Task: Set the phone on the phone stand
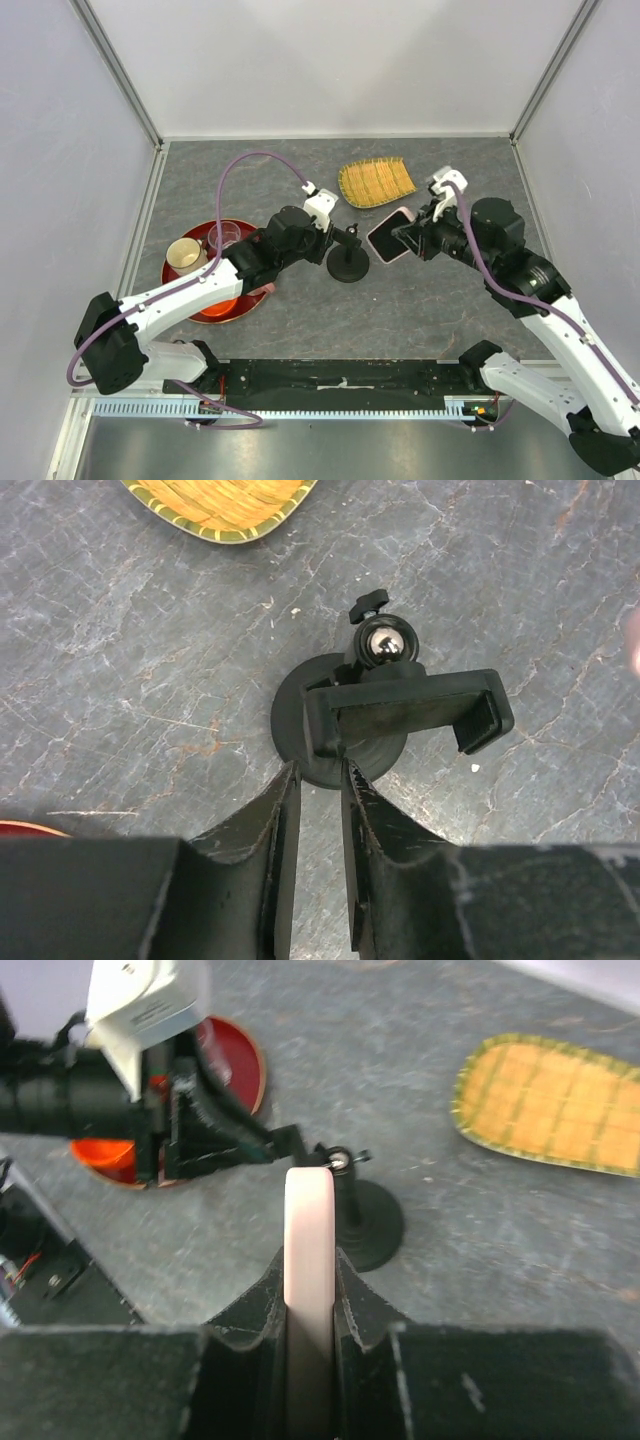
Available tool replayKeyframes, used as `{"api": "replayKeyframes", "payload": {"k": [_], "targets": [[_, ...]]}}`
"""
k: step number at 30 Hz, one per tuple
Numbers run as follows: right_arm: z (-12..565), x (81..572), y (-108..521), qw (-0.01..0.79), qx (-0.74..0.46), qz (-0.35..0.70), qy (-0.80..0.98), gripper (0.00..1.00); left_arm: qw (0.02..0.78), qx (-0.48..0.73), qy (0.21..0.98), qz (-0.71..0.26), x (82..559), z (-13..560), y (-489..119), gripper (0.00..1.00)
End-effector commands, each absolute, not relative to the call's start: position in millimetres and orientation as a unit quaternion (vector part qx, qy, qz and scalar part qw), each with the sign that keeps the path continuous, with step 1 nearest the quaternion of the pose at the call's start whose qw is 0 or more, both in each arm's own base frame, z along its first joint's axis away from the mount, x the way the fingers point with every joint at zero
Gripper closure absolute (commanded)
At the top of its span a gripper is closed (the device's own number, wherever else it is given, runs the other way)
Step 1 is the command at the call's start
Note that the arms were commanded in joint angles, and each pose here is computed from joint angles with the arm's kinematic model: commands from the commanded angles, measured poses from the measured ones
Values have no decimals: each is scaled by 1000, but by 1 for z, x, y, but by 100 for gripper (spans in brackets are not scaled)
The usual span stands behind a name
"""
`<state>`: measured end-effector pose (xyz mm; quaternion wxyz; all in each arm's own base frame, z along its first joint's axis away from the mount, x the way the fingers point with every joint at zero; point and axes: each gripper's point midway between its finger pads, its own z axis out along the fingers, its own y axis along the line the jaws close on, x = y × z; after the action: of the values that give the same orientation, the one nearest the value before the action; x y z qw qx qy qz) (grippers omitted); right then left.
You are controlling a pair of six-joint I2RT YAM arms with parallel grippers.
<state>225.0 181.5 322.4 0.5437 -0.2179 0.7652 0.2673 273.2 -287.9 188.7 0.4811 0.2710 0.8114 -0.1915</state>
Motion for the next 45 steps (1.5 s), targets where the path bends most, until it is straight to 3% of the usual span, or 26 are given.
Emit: {"api": "replayKeyframes", "payload": {"k": [1,5,11,26,32,34,41,45], "targets": [[373,199,212,567,-308,351,678,100,521,272,789,-177,286,215,-289,73],[364,189,227,536,-354,381,665,100,522,286,783,-182,284,214,-291,73],[366,204,228,542,-356,357,672,100,522,299,777,-185,284,212,-296,66],[366,212,239,524,-364,367,676,100,543,329,745,-206,286,217,-309,73],[366,214,238,530,-370,357,675,100,527,332,758,-193,284,207,-305,64],[366,214,236,529,-372,353,676,100,522,329,763,-192,283,205,-303,57],[358,217,233,525,-370,342,686,100,520,326,767,-184,284,200,-301,64],[355,219,234,522,-369,339,690,100,513,327,773,-182,281,198,-298,48]]}}
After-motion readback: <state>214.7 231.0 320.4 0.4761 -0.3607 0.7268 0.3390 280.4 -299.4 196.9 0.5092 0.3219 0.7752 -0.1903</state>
